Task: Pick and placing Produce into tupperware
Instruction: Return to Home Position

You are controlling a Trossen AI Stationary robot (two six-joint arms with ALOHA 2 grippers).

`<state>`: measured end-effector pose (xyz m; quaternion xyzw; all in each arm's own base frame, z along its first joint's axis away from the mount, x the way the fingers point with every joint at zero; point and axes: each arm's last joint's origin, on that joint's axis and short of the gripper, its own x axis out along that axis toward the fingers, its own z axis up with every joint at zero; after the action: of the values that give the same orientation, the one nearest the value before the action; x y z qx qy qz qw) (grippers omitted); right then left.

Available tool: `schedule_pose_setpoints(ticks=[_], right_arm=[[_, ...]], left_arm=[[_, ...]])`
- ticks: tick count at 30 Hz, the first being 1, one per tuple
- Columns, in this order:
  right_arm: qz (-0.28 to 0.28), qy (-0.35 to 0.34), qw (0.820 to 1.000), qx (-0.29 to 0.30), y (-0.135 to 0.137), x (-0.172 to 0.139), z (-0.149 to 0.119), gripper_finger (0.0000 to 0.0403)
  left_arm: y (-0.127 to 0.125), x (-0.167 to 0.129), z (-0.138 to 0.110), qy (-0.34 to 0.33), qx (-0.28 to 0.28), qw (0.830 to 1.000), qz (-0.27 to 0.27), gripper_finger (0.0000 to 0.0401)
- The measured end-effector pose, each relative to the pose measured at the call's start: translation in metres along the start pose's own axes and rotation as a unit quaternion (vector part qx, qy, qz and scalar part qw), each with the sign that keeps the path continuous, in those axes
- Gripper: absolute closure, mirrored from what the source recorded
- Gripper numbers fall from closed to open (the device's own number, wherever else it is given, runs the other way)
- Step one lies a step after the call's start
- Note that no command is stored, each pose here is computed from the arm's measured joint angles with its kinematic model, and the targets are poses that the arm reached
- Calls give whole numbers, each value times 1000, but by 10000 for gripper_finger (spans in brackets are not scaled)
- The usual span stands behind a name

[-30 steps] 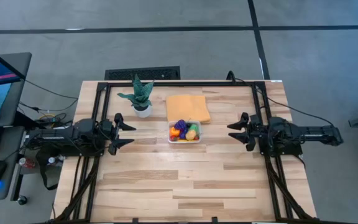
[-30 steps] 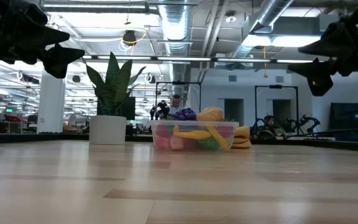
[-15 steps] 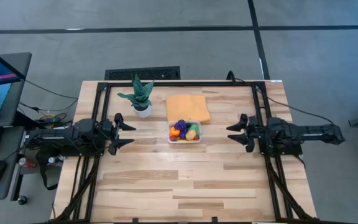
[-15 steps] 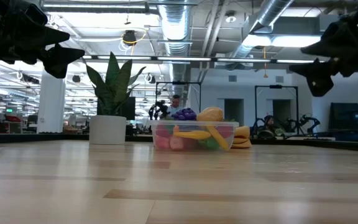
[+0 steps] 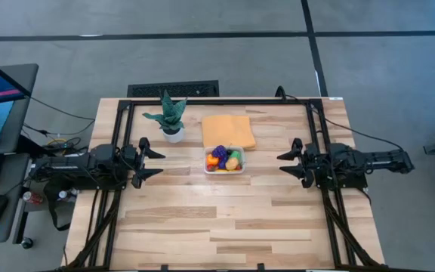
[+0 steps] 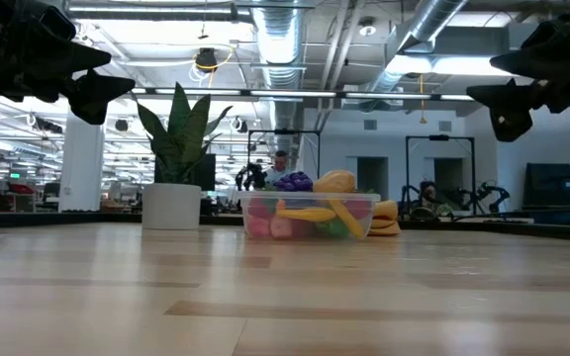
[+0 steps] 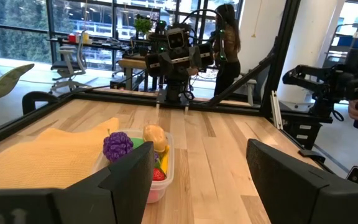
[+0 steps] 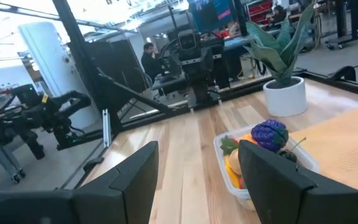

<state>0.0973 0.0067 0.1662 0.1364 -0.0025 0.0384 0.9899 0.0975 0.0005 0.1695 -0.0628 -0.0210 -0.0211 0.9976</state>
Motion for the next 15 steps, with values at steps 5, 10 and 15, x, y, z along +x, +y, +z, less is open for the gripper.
schedule_pose_setpoints(ticks=[5,10,15], right_arm=[[-2,0,1000,-2,0,0,0,188],[-4,2,1000,-6,0,0,0,188],[-6,10,1000,-13,-1,1,-2,188]], left_arm=[[0,0,0,0,0,1000,0,155],[0,0,0,0,0,1000,0,155],[0,0,0,0,0,1000,0,155]])
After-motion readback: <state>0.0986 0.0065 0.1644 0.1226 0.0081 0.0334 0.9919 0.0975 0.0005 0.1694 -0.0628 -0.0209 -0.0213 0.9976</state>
